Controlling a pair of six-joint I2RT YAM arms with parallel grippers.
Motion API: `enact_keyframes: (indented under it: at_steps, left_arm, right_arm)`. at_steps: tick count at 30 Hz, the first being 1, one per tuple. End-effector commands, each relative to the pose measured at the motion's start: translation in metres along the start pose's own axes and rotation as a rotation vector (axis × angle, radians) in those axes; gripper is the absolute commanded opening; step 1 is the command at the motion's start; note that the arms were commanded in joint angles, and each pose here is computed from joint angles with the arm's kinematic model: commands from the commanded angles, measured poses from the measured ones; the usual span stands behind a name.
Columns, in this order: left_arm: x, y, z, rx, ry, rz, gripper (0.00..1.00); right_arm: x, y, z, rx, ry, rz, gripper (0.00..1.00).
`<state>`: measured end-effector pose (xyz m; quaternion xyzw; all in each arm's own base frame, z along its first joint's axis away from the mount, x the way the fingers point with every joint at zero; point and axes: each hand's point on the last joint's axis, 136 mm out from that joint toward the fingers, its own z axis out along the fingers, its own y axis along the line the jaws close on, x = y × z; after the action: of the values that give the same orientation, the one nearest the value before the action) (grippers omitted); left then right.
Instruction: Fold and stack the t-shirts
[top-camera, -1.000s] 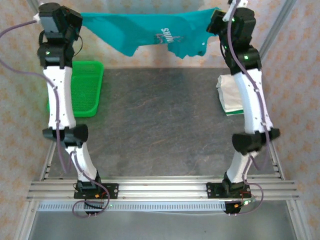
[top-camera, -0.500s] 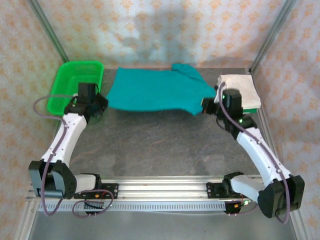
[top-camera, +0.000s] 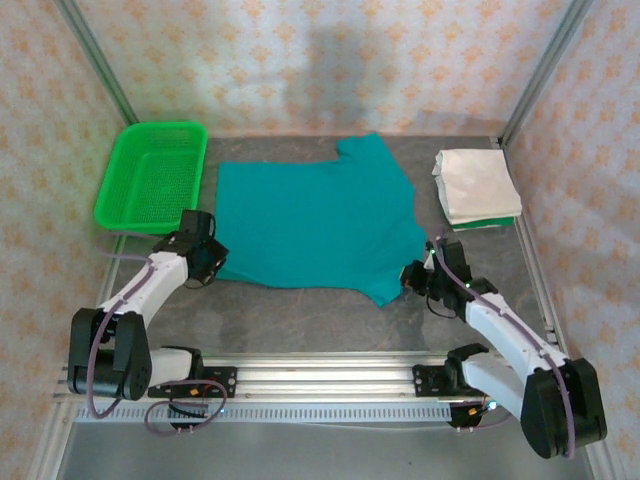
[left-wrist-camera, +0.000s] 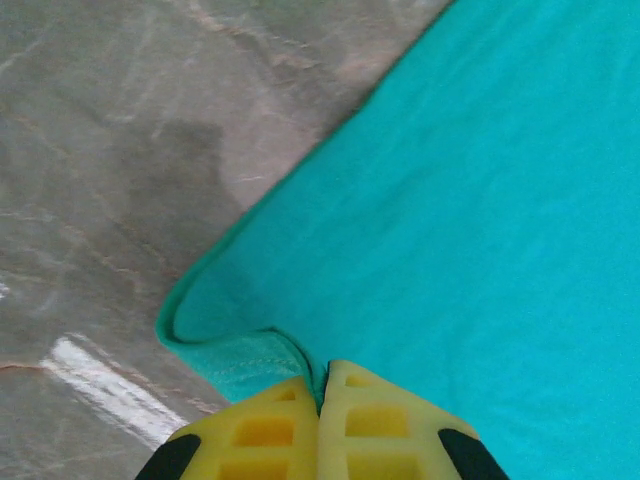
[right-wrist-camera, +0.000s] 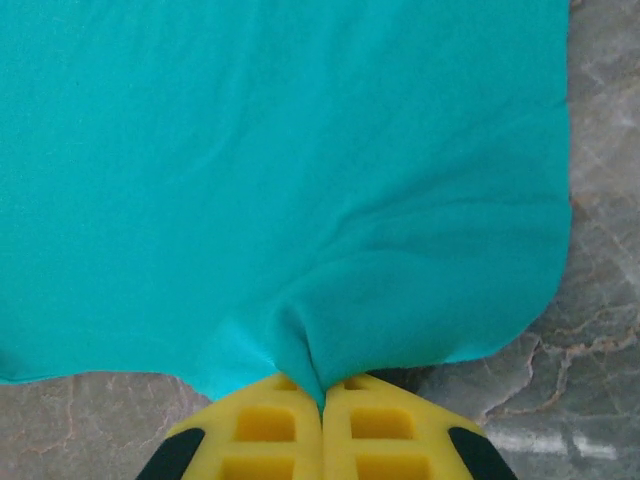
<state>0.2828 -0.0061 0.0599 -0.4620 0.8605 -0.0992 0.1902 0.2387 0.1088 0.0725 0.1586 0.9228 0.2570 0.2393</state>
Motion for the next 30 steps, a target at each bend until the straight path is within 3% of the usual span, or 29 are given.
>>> enact_keyframes:
  at_steps: [1, 3, 5, 6, 8, 10, 14, 17, 23, 30]
  left_arm:
    - [-0.005, 0.014, -0.002, -0.038, -0.064, -0.004, 0.00]
    - [-0.003, 0.022, -0.003, -0.057, -0.069, -0.004, 0.04]
    - [0.000, 0.030, -0.004, -0.080, -0.071, -0.001, 0.21]
    - [0.000, 0.032, -0.005, -0.085, -0.074, 0.001, 0.33]
    - [-0.004, 0.037, -0.012, -0.098, -0.102, 0.010, 0.71]
    - [-0.012, 0.035, -0.026, -0.092, -0.148, 0.028, 0.98]
    - [-0.031, 0.008, -0.052, -0.001, -0.227, 0.076, 1.00]
    - [-0.034, -0.024, -0.052, 0.061, -0.207, 0.136, 1.00]
    - [-0.034, -0.071, -0.012, 0.071, -0.108, 0.195, 0.94]
    - [-0.038, -0.086, 0.037, -0.016, -0.043, 0.195, 0.87]
  right_arm:
    - [0.013, -0.014, -0.006, 0.052, 0.001, 0.084, 0.02]
    - [0.017, -0.019, -0.009, 0.063, -0.004, 0.113, 0.07]
    - [0.018, -0.019, -0.014, 0.068, -0.010, 0.112, 0.29]
    - [0.015, -0.019, -0.019, 0.074, -0.031, 0.104, 0.42]
    - [0.007, -0.015, -0.030, 0.084, -0.070, 0.073, 0.61]
    - [-0.004, -0.009, -0.041, 0.094, -0.108, 0.033, 0.69]
    - [-0.027, 0.004, -0.049, 0.149, -0.155, -0.105, 0.72]
    - [-0.044, 0.018, -0.034, 0.183, -0.141, -0.201, 0.72]
    - [-0.091, 0.038, 0.015, 0.239, -0.159, -0.254, 0.58]
    - [-0.115, 0.039, 0.076, 0.303, -0.117, -0.230, 0.55]
